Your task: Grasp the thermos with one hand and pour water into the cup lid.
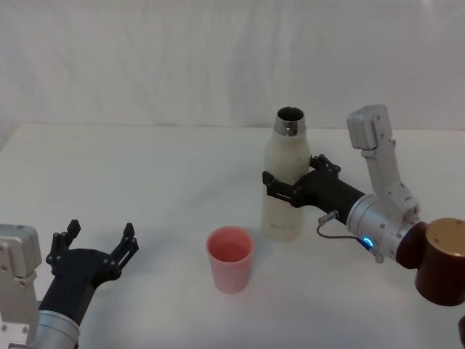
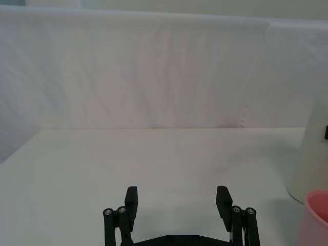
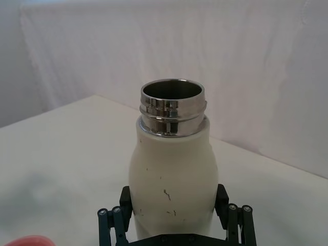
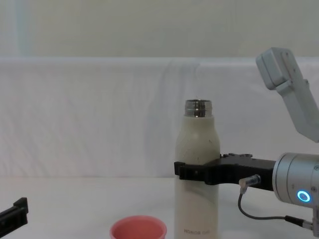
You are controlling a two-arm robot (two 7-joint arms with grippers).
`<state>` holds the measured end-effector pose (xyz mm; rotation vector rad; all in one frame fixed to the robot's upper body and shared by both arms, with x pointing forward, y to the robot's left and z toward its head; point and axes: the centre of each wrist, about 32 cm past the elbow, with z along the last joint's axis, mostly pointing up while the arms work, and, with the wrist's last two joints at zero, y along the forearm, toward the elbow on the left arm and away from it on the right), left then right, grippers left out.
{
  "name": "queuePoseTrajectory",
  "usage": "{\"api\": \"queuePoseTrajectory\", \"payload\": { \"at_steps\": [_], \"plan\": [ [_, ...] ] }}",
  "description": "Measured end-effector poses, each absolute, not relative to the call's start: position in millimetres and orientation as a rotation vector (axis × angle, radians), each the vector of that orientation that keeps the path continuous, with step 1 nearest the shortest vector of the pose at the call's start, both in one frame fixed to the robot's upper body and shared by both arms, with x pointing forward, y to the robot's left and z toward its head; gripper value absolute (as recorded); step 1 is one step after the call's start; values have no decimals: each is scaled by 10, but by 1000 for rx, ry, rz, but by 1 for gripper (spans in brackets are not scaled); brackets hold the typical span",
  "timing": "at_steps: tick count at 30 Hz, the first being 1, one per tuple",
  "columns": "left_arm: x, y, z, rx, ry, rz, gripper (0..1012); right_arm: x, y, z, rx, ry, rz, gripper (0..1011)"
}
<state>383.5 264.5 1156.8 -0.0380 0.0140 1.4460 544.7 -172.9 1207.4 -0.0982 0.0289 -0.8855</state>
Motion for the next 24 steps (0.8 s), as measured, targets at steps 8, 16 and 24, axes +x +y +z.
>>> {"api": "queuePoseTrajectory", "payload": {
  "at_steps": [8, 16, 24],
  "plan": [
    [3835, 2645, 11568, -38, 14, 1446, 1001, 5366, -1774, 12088, -87, 30, -886, 1000],
    [3835, 2645, 11568, -38, 14, 1446, 1001, 5289, -1819, 12110, -84, 27, -887, 1000],
    [3835, 2645, 11568, -38, 14, 1446, 1001, 5155, -1869, 12124, -80, 28, -887, 1000]
  ]
}}
